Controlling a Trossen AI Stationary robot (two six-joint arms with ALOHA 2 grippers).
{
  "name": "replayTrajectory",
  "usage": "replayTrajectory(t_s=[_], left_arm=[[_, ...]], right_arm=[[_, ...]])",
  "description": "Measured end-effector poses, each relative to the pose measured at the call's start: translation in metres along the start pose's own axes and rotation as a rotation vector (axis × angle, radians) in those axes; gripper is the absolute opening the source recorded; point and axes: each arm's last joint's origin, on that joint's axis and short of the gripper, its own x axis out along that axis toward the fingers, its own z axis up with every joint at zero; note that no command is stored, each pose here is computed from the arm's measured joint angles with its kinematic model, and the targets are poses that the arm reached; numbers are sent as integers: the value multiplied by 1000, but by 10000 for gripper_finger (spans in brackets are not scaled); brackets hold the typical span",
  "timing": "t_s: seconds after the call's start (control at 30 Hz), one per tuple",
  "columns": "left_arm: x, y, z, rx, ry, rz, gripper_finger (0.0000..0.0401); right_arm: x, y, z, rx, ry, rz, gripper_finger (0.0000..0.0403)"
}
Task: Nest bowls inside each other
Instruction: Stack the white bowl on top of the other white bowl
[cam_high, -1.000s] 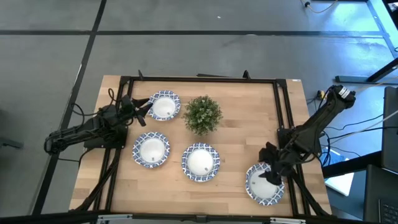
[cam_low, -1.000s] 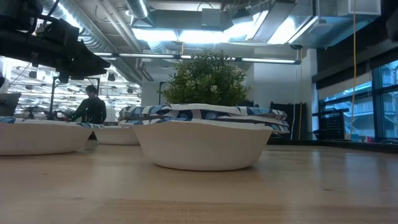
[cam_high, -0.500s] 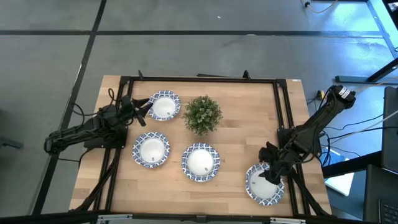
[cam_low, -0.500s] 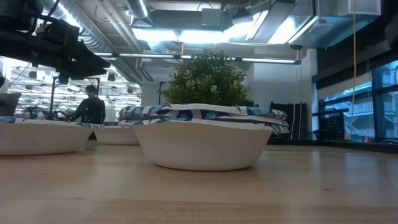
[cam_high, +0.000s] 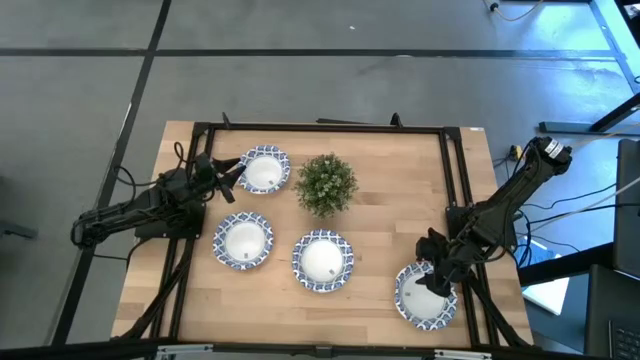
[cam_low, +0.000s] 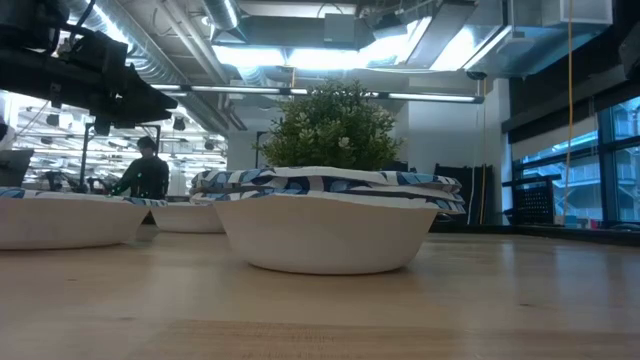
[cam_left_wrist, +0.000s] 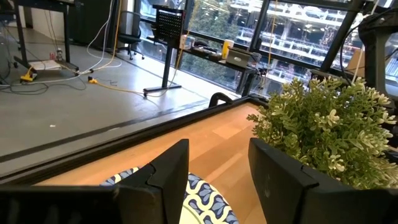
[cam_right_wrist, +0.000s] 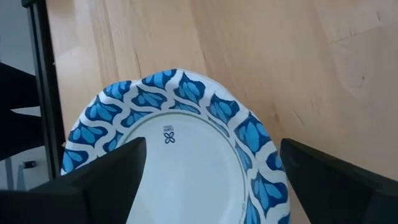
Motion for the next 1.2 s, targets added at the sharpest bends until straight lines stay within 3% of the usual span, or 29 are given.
replayTrajectory(t_s=[0.57,0.87,1.2], left_arm=[[0,0,0,0,0,0,161],[0,0,0,0,0,0,161],[0,0,0,0,0,0,161]], right_arm=[[-1,12,6,29,-59,119,370],[-1,10,8,31,-138,76,370],[-2,14,10,46,-142,125,370]])
